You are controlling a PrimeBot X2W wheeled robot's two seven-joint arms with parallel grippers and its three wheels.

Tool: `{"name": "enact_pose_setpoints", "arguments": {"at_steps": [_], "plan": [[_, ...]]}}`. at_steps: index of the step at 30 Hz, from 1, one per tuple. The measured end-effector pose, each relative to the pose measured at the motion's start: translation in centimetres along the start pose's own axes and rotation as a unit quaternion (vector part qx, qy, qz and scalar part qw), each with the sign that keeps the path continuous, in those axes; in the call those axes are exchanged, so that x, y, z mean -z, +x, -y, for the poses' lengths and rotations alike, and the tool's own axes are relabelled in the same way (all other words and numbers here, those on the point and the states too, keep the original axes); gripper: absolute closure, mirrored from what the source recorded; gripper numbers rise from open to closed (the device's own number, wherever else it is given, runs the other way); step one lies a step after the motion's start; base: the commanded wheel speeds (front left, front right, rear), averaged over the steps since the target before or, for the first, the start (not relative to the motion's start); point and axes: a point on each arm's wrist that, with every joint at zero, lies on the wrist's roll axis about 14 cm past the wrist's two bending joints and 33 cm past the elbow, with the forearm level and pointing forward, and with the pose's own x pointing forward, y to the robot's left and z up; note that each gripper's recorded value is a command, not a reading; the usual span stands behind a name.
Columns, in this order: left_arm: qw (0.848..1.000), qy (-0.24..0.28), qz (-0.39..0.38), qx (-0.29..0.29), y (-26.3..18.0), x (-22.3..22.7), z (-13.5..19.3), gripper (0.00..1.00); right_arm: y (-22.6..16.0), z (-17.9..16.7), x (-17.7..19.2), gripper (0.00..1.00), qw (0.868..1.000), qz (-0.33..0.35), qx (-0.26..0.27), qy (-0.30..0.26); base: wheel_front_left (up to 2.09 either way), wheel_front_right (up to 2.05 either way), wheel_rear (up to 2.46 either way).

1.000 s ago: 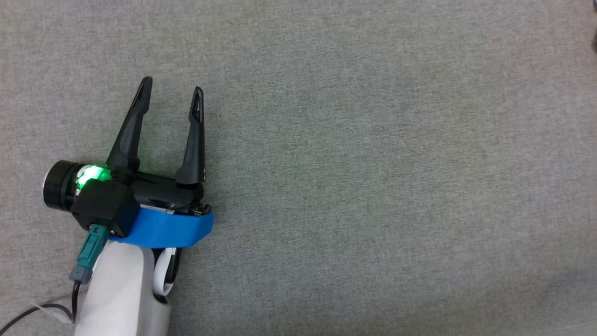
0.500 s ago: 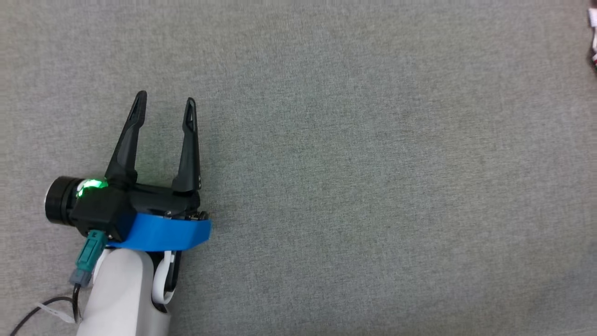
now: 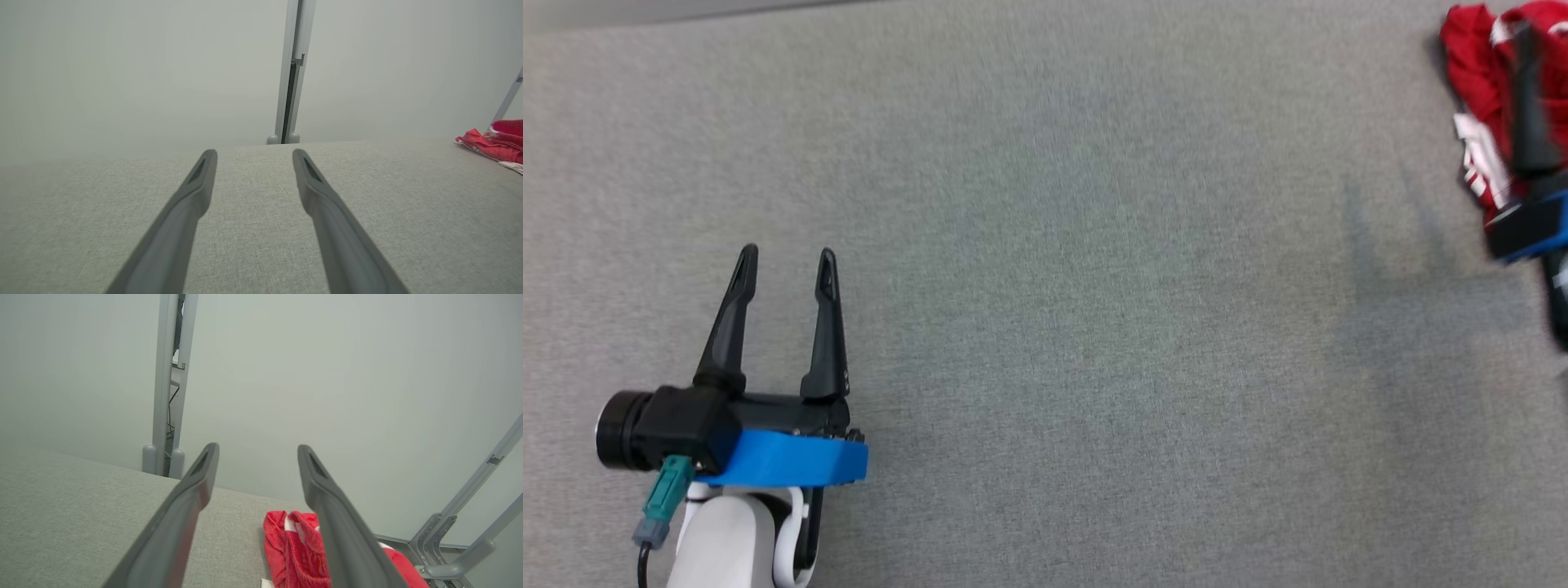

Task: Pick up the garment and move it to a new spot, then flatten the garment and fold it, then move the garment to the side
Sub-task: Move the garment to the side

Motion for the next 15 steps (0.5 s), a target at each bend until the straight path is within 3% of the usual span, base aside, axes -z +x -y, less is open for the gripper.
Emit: {"name": "enact_pose_setpoints", "arguments": {"at_steps": [7, 15], "plan": [[1.0, 0.005, 0.015, -0.018, -2.6, -2.5, -0.9, 0.0, -3.7, -7.3, -1.8, 0.0, 0.996, 0.019, -0.064, 0.063, 0.0, 0.0, 0.0], [0.999, 0.004, 0.023, -0.034, -5.7, -4.0, -1.5, 0.0, -9.0, -9.7, -2.2, 0.0, 0.989, 0.018, -0.06, 0.132, 0.0, 0.0, 0.0]]}}
